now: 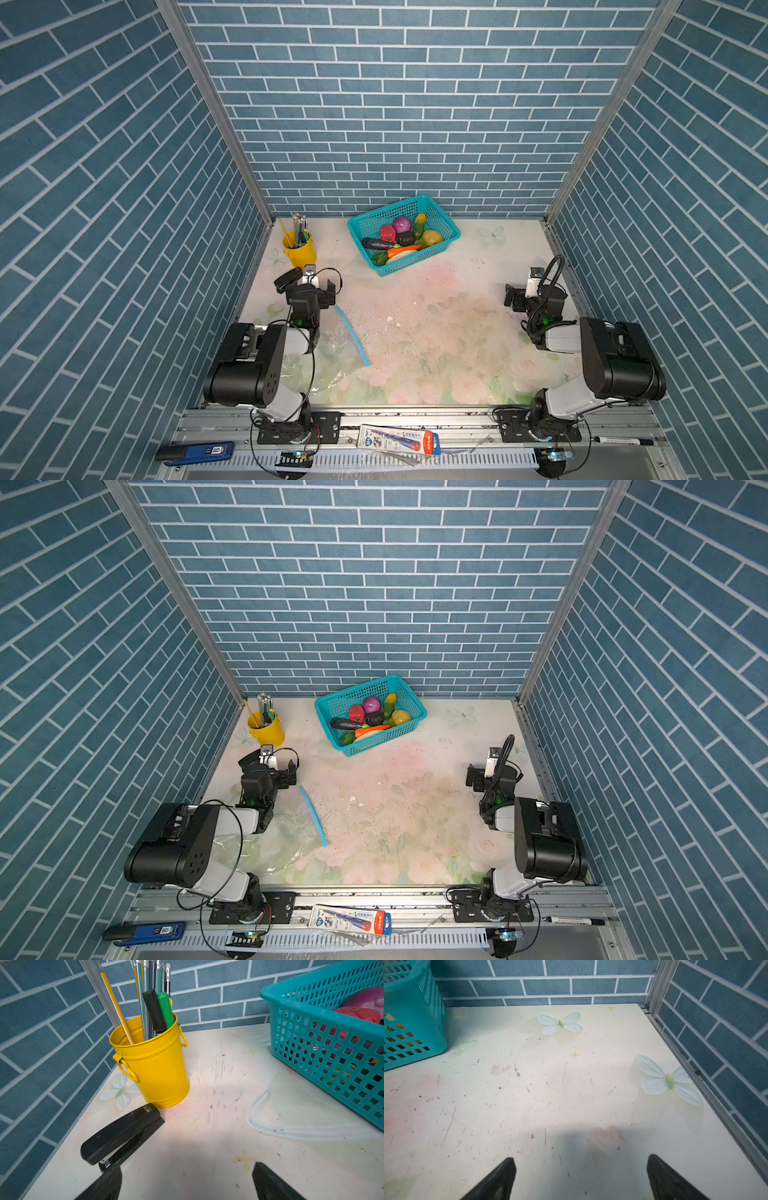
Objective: Place the food in the zip-top bag and seal the zipper
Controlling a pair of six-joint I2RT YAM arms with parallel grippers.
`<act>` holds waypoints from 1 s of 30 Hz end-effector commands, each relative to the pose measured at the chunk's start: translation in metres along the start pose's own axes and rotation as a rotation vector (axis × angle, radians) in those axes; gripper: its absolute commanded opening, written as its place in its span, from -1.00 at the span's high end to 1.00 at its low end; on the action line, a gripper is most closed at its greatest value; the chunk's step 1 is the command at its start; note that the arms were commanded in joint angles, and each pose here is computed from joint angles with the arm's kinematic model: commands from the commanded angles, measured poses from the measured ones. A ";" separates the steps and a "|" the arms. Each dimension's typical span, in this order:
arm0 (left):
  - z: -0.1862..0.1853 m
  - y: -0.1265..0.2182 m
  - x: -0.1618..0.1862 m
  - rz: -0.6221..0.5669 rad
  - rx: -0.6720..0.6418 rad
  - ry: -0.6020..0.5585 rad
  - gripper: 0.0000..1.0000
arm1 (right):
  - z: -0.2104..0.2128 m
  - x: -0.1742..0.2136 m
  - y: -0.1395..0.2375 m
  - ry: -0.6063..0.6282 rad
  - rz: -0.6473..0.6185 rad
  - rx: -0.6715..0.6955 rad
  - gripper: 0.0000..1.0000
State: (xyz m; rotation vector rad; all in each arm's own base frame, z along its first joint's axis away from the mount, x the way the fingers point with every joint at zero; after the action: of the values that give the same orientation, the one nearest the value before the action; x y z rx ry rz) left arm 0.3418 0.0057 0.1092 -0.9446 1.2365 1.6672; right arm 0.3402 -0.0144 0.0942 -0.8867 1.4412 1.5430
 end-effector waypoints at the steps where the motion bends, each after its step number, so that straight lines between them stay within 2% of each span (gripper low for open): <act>1: 0.002 -0.003 -0.004 -0.003 -0.002 0.006 -0.99 | 0.002 -0.014 -0.004 -0.010 -0.041 0.008 -0.98; 30: 0.002 -0.003 -0.003 -0.001 -0.003 0.006 -0.99 | 0.003 -0.014 -0.005 -0.007 -0.038 -0.003 -0.98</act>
State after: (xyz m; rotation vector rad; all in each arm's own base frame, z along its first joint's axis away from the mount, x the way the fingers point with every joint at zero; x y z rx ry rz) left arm 0.3418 0.0057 0.1091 -0.9443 1.2368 1.6675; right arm 0.3403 -0.0131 0.0943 -0.8883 1.4440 1.5407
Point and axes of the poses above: each gripper's point midway between its finger pads, its own y axis back along the fingers, its own z axis along the line the jaws close on, x = y × z, the point moved 5 cm from there along y, back along the fingers, and after that the axes turned 6 degrees about -y, right-handed, at the moved point
